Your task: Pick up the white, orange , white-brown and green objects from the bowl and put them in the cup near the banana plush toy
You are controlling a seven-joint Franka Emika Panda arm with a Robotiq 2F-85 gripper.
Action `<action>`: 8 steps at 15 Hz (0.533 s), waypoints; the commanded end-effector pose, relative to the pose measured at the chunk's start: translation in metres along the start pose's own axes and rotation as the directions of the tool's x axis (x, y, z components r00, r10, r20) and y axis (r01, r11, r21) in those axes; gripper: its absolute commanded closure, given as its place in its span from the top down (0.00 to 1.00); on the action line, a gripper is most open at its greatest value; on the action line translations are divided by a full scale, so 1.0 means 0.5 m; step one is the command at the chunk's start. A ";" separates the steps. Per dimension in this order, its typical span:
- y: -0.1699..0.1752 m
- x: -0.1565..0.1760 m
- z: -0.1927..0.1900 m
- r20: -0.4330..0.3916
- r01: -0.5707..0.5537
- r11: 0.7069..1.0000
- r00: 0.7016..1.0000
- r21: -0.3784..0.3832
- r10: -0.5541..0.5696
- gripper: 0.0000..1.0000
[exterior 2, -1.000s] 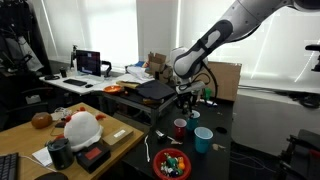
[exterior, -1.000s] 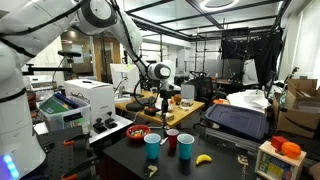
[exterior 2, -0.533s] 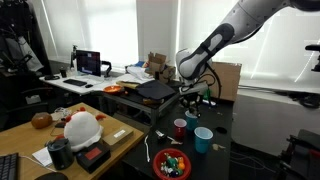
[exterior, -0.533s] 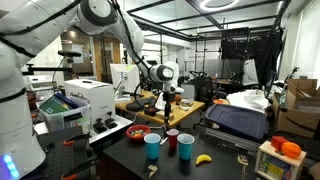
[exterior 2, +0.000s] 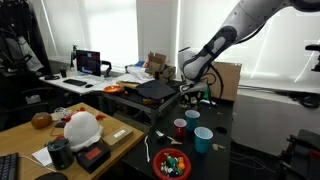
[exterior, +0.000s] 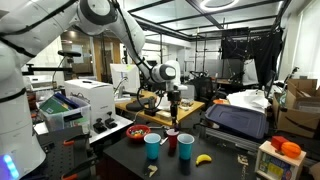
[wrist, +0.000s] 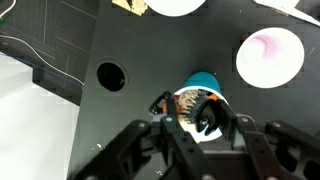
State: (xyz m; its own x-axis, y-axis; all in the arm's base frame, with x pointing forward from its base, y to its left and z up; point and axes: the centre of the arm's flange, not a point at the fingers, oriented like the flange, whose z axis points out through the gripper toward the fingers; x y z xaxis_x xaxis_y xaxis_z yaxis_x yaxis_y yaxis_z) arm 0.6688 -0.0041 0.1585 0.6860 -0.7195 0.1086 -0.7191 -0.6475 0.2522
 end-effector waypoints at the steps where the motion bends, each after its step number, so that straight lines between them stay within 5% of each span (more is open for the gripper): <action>1: 0.005 0.016 -0.010 -0.083 -0.022 1.000 0.996 0.019 0.023 0.18; 8: 0.004 0.040 0.019 -0.143 0.002 1.000 0.990 0.015 0.000 0.18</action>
State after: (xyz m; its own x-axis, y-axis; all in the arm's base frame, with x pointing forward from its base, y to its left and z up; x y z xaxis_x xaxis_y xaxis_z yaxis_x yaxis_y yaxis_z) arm 0.6779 -0.0185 0.1568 0.7010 -0.6820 0.2084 -0.7127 -0.6596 0.2386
